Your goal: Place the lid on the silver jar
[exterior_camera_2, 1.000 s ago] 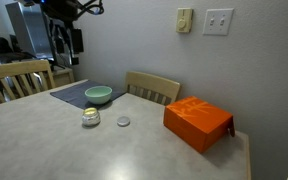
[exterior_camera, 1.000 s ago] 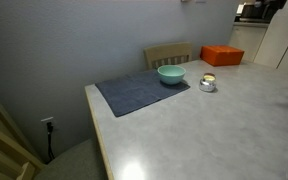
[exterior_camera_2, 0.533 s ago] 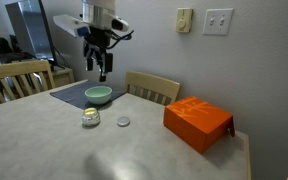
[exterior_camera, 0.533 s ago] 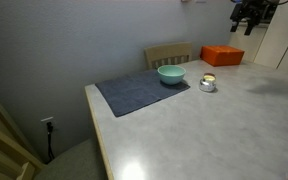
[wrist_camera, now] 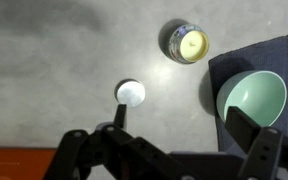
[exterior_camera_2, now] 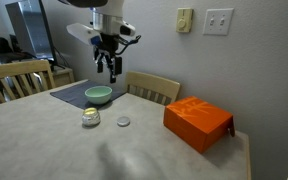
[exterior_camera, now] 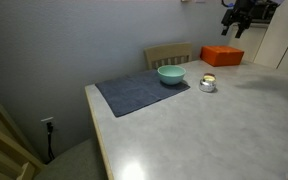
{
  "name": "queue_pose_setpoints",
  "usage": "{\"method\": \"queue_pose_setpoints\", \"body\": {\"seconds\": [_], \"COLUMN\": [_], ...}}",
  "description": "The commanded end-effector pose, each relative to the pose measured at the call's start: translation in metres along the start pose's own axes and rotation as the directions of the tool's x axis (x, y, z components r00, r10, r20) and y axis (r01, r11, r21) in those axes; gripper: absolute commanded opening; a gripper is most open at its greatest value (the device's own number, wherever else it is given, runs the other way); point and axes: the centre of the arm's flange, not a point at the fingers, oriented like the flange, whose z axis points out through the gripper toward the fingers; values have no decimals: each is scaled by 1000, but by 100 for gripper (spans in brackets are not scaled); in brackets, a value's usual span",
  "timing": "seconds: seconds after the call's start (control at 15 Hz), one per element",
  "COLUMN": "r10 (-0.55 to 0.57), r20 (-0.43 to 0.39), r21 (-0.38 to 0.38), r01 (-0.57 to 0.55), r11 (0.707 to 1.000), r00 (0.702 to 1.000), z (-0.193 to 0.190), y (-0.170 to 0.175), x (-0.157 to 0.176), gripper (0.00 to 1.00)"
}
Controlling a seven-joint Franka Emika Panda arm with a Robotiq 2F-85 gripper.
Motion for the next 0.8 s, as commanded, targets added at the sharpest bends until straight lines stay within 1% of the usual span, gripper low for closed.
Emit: {"method": "queue_pose_setpoints", "body": {"seconds": [0.0, 0.13, 0.27, 0.47, 0.73], "r10": [16, 54, 66, 81, 97], "r20": [-78, -78, -65, -27, -6], "r21": [45, 55, 50, 7, -62], "r01": [-13, -50, -62, -81, -97], "r11": [999, 997, 997, 997, 993], "r00": [997, 995, 996, 996, 995], "z": [39, 61, 83, 111, 134], "y": [9, 15, 22, 25, 19], "x": [18, 24, 29, 40, 59], "gripper": [100, 100, 100, 100, 100]}}
